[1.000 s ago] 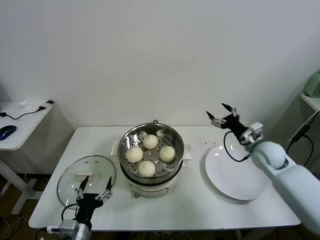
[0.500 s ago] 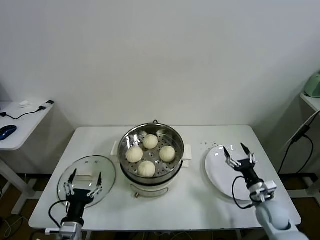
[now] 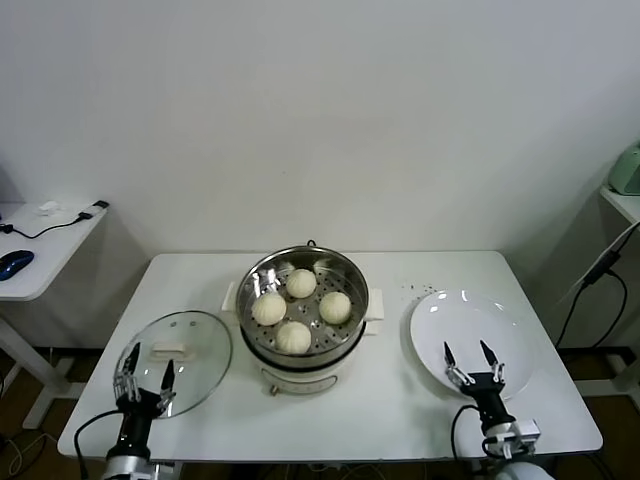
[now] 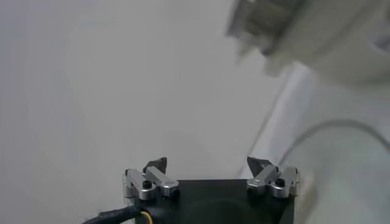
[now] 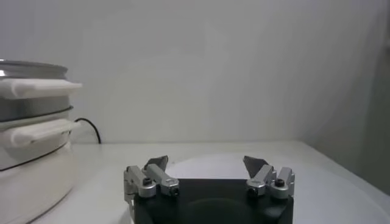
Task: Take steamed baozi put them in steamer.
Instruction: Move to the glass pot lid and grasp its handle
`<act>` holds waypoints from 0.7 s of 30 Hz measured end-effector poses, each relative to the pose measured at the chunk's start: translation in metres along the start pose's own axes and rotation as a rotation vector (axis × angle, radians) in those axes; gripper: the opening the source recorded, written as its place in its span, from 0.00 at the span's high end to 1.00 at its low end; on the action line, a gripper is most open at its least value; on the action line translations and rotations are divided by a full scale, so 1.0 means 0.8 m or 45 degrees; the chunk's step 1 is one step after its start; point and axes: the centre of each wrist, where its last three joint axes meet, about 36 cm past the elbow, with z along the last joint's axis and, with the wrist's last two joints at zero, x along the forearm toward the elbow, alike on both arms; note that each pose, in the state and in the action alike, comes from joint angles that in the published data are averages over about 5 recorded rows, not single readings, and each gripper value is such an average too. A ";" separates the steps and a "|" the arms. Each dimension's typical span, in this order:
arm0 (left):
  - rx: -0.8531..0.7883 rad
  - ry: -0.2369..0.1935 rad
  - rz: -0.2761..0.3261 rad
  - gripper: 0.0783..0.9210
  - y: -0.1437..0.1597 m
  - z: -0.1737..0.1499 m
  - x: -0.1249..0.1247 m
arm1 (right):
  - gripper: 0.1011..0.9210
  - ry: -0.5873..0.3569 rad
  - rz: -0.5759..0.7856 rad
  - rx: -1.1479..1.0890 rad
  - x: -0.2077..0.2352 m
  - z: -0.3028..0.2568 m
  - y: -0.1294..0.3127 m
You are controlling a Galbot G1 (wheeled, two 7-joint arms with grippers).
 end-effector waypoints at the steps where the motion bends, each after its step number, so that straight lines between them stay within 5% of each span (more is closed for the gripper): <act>1: -0.048 -0.005 0.008 0.12 -0.004 0.005 -0.001 | 0.12 0.006 0.007 -0.003 0.002 0.000 0.001; 21: -0.451 -0.021 0.066 0.12 -0.037 0.051 -0.060 | 0.12 0.041 0.091 -0.025 0.017 -0.009 0.012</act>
